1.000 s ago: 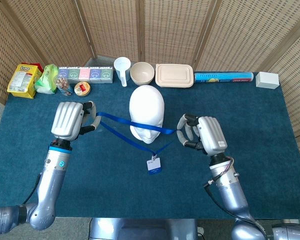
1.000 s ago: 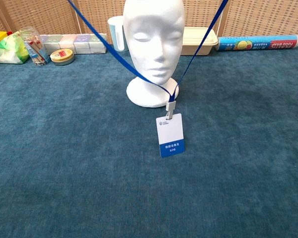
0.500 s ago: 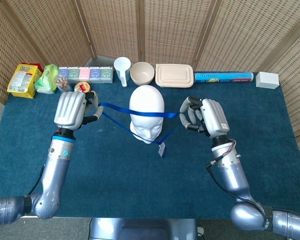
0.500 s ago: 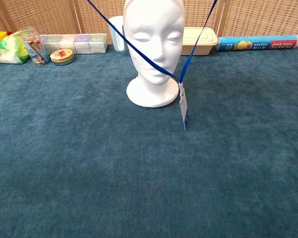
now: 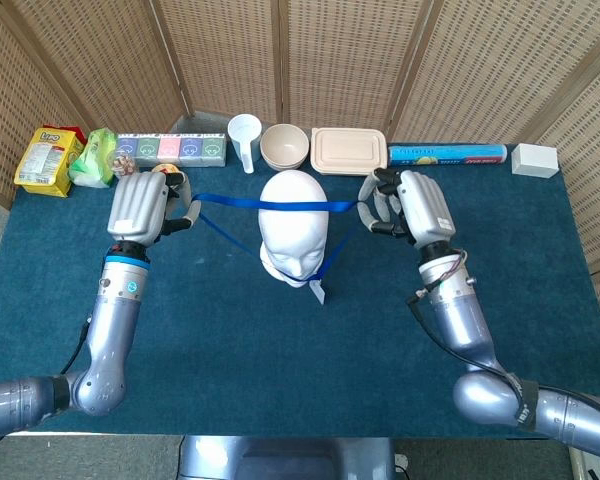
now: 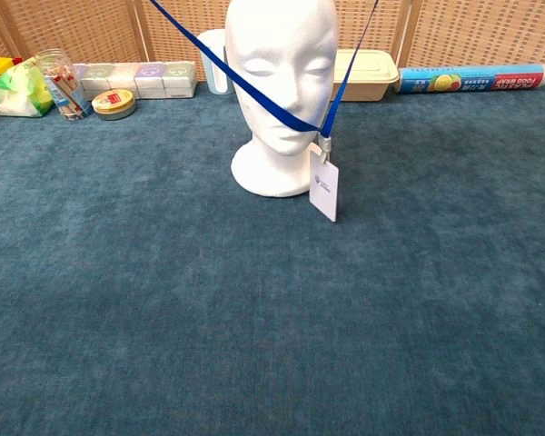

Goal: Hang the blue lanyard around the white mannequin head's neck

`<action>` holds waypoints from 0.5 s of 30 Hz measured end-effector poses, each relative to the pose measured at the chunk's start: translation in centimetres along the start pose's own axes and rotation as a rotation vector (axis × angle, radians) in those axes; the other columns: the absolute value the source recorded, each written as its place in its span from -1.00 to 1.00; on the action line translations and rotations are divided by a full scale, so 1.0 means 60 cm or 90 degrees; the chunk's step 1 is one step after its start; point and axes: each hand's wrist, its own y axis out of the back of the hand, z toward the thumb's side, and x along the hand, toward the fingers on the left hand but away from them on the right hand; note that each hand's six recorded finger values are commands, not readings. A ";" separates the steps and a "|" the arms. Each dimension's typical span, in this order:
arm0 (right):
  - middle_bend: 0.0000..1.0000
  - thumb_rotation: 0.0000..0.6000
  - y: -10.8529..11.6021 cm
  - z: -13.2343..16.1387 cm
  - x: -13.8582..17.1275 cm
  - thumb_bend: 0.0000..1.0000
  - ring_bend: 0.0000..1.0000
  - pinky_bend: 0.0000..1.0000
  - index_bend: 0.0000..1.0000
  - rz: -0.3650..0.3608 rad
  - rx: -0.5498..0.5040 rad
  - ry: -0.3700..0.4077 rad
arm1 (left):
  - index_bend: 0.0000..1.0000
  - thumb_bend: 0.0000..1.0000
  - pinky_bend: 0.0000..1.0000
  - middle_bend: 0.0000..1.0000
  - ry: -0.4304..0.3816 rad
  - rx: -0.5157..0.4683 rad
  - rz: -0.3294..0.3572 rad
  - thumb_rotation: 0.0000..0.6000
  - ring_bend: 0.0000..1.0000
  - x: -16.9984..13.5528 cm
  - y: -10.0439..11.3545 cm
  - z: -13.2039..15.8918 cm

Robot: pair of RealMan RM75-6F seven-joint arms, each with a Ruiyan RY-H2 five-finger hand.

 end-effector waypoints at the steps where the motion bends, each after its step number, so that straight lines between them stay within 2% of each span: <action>1: 0.68 0.99 0.000 0.000 -0.003 -0.05 1.00 1.00 0.26 0.000 0.001 -0.001 | 0.38 -0.19 1.00 1.00 0.001 -0.001 0.000 0.85 1.00 0.002 -0.001 0.000; 15: 0.69 1.00 -0.008 -0.002 -0.052 -0.05 1.00 1.00 0.27 0.010 0.034 -0.020 | 0.38 -0.19 1.00 1.00 0.031 -0.006 -0.015 0.86 1.00 0.033 -0.028 -0.008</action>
